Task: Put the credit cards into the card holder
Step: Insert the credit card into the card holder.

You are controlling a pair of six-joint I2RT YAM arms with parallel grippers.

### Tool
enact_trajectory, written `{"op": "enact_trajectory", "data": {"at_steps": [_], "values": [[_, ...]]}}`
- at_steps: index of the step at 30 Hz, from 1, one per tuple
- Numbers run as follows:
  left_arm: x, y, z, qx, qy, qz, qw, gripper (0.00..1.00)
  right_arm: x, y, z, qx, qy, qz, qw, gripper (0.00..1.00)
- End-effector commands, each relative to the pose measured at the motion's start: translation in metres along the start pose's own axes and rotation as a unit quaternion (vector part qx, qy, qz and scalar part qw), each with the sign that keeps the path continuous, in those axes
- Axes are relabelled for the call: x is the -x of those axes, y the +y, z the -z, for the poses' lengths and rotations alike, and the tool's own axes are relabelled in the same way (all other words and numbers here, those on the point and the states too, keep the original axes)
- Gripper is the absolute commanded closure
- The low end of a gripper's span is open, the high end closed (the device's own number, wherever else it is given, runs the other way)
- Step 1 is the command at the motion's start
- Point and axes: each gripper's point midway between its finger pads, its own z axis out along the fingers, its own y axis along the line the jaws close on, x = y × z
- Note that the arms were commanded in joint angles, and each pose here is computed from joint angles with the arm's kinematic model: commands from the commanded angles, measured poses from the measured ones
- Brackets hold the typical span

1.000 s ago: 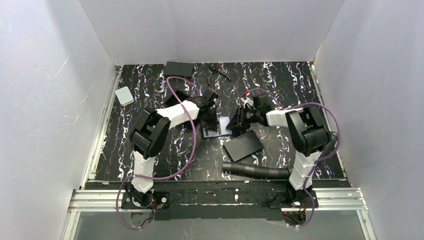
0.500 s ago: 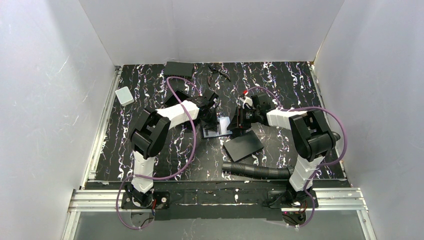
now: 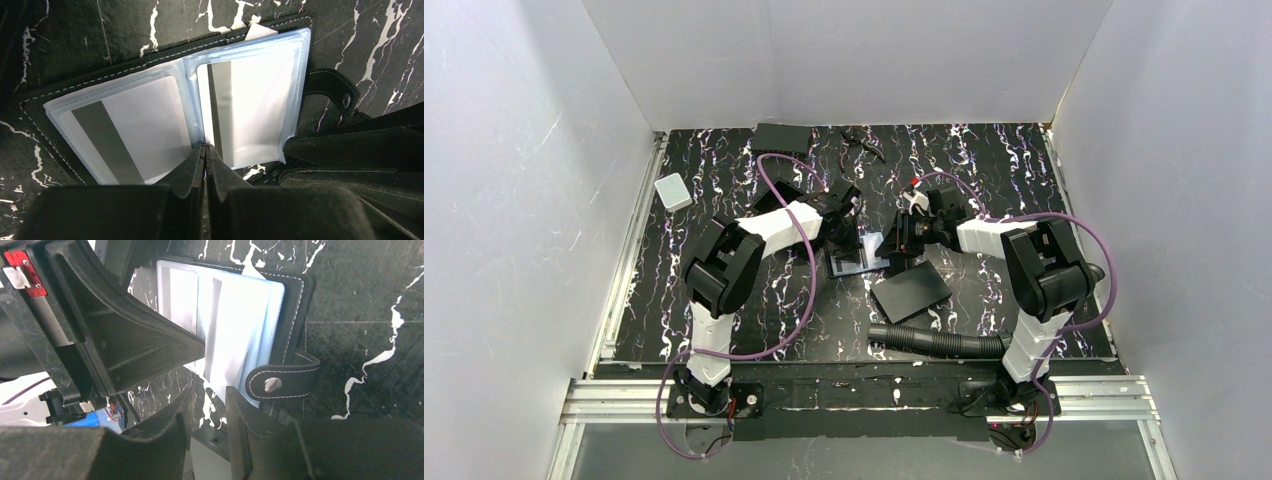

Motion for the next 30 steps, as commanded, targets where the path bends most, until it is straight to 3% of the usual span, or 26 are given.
{"op": "enact_trajectory", "data": {"at_steps": [1,15,19,21,30], "values": [[-0.014,0.016,-0.011,0.025,0.021,0.0,0.999,1.0,0.006,0.006,-0.007,0.024,-0.015,-0.003,1.0,0.62],[-0.013,0.015,-0.006,0.021,0.019,-0.003,1.0,1.0,0.004,-0.012,0.004,-0.017,-0.018,0.005,1.0,0.61],[-0.004,0.004,0.011,0.002,-0.002,-0.006,1.0,0.82,0.005,-0.018,0.006,-0.017,-0.012,0.002,1.0,0.61],[0.001,-0.005,0.018,-0.017,-0.009,-0.008,1.0,0.79,0.004,-0.02,0.004,-0.016,-0.008,0.003,1.0,0.61],[-0.002,-0.032,0.008,-0.091,0.014,0.027,0.995,0.87,0.002,-0.02,-0.001,-0.004,-0.007,-0.007,1.0,0.62]]}}
